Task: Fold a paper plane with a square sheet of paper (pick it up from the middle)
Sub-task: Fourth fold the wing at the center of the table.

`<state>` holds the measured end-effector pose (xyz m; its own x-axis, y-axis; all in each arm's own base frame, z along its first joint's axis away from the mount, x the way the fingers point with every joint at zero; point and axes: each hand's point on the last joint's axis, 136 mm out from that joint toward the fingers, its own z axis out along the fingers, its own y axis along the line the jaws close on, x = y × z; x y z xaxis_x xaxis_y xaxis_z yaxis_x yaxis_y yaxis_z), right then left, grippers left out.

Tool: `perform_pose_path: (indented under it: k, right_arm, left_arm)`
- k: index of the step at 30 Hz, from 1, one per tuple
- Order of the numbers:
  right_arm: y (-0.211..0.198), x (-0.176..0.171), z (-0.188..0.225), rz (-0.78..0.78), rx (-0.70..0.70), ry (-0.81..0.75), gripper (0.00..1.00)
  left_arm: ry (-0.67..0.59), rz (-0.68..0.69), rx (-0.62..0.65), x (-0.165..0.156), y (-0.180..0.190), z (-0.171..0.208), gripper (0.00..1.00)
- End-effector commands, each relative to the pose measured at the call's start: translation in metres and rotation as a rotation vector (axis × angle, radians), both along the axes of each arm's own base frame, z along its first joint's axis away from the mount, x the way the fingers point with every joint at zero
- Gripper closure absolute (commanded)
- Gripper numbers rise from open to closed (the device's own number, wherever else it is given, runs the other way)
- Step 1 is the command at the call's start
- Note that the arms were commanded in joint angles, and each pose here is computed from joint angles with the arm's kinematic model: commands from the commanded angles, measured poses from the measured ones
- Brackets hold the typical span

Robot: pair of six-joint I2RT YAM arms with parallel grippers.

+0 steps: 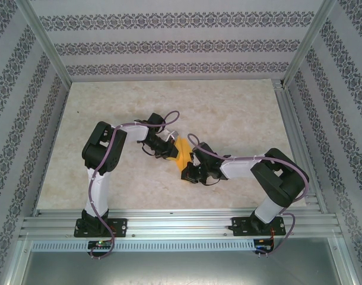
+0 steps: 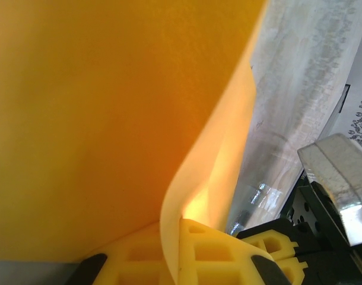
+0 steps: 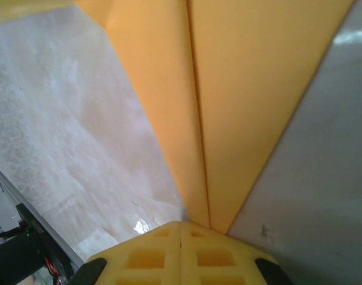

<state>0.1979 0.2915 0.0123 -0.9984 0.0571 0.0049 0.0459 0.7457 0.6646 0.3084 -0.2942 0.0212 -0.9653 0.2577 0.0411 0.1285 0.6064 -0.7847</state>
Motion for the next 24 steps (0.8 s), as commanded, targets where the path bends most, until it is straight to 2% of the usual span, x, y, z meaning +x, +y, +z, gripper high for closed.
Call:
perform_pose_path:
  k: [1,7,10,15,24]
  right_arm:
    - [-0.014,-0.027,-0.004,0.042,-0.065,0.087,0.94]
    - [0.004,0.027,0.064,0.002,0.051,-0.116,0.92]
    - [0.002,0.057,0.084,-0.044,0.079,-0.187,0.92]
    - [0.001,0.086,0.078,-0.059,0.072,-0.201,0.94]
    - [0.012,0.083,0.035,-0.029,0.060,-0.104,0.94]
  left_arm:
    - [-0.008,0.023,0.059,0.010,0.013,-0.020,1.00]
    - [-0.007,0.018,0.054,0.009,0.013,-0.020,0.99]
    - [-0.007,0.019,0.051,0.009,0.013,-0.020,0.99]
    - [-0.008,0.018,0.052,0.008,0.013,-0.020,1.00]
    - [-0.004,0.019,0.052,0.008,0.013,-0.021,1.00]
